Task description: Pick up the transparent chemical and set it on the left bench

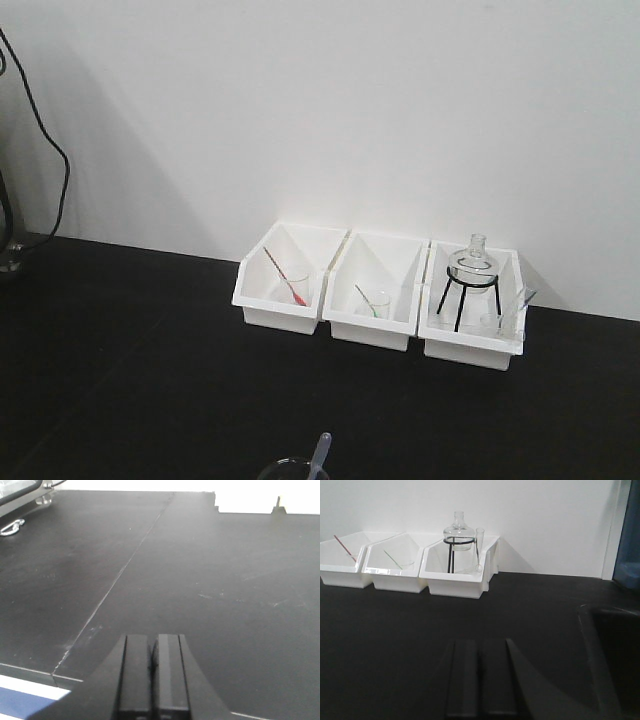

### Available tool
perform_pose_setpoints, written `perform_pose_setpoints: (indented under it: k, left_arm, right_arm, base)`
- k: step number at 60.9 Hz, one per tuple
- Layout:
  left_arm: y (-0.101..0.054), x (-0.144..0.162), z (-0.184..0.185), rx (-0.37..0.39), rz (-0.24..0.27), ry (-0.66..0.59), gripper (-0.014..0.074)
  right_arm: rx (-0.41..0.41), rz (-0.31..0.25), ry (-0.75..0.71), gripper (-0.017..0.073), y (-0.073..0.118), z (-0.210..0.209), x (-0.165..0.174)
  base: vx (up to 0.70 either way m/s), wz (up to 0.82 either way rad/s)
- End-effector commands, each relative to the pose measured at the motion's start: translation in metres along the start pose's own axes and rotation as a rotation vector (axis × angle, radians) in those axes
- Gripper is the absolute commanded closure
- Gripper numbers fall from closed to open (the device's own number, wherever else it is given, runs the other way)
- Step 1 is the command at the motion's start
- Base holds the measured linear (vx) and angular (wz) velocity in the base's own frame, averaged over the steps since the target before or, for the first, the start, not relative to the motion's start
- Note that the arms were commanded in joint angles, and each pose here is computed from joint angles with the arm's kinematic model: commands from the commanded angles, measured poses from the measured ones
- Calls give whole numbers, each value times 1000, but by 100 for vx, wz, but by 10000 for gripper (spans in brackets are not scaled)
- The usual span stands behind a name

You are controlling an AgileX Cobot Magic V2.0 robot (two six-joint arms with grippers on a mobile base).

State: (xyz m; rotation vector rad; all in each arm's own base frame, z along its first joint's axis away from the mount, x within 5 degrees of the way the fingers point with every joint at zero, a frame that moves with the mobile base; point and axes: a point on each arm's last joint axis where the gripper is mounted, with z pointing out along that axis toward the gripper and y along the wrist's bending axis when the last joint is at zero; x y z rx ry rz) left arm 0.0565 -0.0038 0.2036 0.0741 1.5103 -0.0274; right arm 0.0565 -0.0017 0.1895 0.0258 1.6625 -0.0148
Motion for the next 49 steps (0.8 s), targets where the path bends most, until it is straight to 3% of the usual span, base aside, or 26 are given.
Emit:
perform_pose_setpoints:
  k: [1,49]
  left_arm:
    - [0,-3,-1,-2,-9,-81,597]
    - [0,-3,-1,-2,-9,-81,597]
  right_arm:
    - [0,-11,-108,566,0,0,-8]
    - [1,-11,-94,566,0,0,-6]
  base:
    - [0,0]
    - [0,0]
